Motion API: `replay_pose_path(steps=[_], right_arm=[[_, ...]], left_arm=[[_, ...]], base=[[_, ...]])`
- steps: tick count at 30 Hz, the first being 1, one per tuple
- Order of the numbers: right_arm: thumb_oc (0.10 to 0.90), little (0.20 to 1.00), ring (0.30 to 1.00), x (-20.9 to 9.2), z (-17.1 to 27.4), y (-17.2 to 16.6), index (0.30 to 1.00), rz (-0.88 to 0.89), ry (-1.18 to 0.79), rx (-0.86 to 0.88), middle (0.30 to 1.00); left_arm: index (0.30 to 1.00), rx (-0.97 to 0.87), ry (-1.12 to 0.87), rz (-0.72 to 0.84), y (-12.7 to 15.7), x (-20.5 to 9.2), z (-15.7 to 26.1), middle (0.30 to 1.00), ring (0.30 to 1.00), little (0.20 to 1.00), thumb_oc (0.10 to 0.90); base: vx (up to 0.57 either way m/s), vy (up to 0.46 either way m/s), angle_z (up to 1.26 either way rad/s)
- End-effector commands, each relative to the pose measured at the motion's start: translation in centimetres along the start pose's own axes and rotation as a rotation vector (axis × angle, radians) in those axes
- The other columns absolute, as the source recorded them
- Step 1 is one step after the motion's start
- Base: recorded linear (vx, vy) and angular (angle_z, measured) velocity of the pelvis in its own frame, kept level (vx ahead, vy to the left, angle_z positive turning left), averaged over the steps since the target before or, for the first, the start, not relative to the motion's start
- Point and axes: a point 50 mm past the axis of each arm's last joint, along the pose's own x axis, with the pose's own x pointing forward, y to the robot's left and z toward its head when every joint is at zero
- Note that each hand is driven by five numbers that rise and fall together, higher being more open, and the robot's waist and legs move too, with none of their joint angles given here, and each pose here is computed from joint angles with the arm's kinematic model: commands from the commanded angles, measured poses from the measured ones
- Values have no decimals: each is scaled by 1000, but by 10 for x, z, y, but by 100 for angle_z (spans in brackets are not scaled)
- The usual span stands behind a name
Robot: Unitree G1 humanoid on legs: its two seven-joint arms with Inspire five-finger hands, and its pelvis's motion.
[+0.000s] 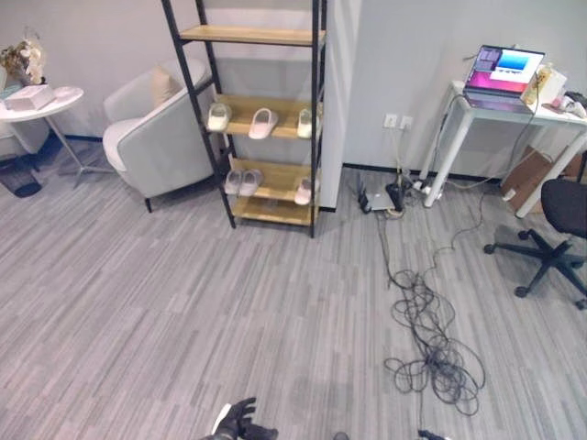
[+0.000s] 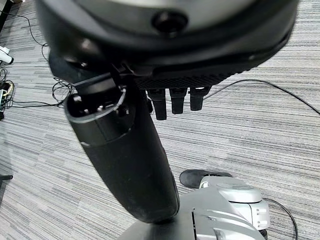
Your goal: Arrange the slippers neatly on the shoe rack.
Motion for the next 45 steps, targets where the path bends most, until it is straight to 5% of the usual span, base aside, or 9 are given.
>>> replay_pose_path(steps=[1, 25, 45], right_arm=[[800, 900, 900, 5, 23, -11, 900, -28, -65, 9, 900], [800, 900, 900, 6, 58, -34, 900, -96, -198, 2, 900], [800, 900, 900, 6, 102, -4, 900, 20, -340, -86, 900]], left_arm=[[900, 44, -108, 2, 3, 7, 32, 900, 900, 900, 800], [900, 3, -56, 56, 12, 6, 20, 900, 900, 900, 800], [900, 14, -64, 17, 4, 6, 22, 900, 900, 900, 800]], base=[[0, 0, 0], [38, -61, 6], [226, 72, -25]])
